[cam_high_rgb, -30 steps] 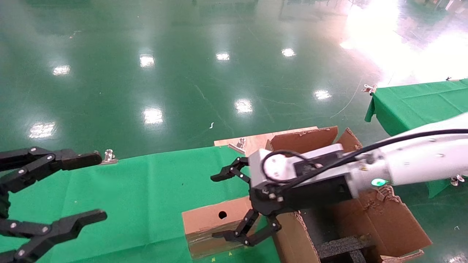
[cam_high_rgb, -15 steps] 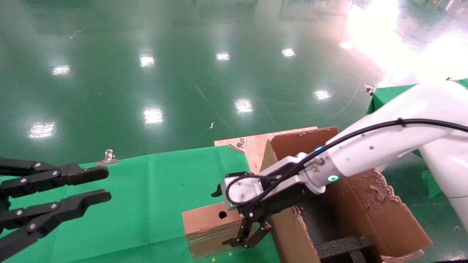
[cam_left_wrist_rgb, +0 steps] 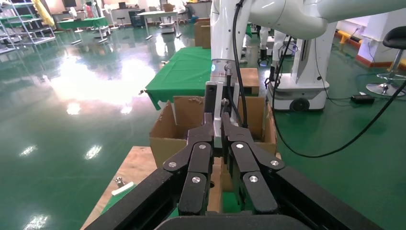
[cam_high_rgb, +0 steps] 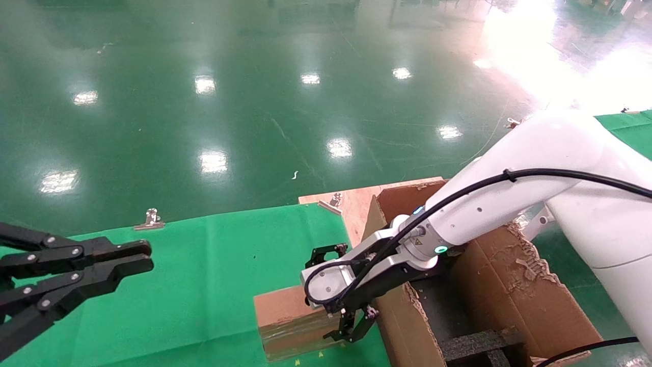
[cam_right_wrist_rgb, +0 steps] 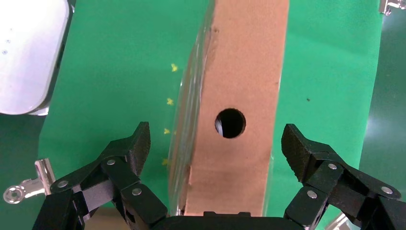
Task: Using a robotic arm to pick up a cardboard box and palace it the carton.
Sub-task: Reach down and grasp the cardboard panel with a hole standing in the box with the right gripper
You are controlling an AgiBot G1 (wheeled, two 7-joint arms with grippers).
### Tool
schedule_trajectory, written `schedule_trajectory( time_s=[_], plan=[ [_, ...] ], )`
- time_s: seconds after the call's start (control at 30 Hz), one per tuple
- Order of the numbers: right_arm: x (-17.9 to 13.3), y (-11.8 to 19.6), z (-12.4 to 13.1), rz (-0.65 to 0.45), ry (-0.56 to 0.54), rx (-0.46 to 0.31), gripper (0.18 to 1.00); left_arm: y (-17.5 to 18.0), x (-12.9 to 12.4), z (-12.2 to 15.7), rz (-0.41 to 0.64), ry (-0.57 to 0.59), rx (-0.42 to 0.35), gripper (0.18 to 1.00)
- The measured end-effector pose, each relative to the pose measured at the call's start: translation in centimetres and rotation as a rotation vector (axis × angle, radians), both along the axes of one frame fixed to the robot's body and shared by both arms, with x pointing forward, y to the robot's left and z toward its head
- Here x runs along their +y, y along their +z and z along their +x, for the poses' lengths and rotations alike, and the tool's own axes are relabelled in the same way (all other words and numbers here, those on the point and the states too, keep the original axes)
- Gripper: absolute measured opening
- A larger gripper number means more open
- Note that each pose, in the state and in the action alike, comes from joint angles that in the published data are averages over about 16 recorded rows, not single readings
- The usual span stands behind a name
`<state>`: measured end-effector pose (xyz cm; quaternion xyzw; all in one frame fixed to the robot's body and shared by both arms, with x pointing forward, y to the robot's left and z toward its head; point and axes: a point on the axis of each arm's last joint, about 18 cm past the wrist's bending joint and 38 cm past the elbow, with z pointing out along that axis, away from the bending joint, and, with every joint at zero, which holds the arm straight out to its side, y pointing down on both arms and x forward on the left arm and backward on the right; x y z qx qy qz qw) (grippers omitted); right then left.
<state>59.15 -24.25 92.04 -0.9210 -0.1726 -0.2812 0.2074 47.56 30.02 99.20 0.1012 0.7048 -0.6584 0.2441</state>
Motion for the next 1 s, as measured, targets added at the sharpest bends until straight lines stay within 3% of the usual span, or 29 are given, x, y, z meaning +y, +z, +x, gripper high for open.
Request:
schedule_trajectory(
  time_s=[0.3, 0.5, 0.67, 1.0],
  plan=[
    [0.08, -0.06, 0.05, -0.002, 0.001, 0.0, 0.974, 0.0, 0.0, 0.0, 0.0, 0.0, 0.0, 0.274],
    [0.05, -0.05, -0.01, 0.004, 0.002, 0.001, 0.923, 0.0, 0.0, 0.0, 0.0, 0.0, 0.0, 0.351],
    [0.03, -0.03, -0.04, 0.006, 0.002, 0.002, 0.859, 0.0, 0.0, 0.0, 0.0, 0.0, 0.0, 0.446],
    [0.02, -0.02, -0.08, 0.009, 0.002, 0.003, 0.645, 0.01, 0.0, -0.01, -0.001, 0.0, 0.0, 0.669]
  ],
)
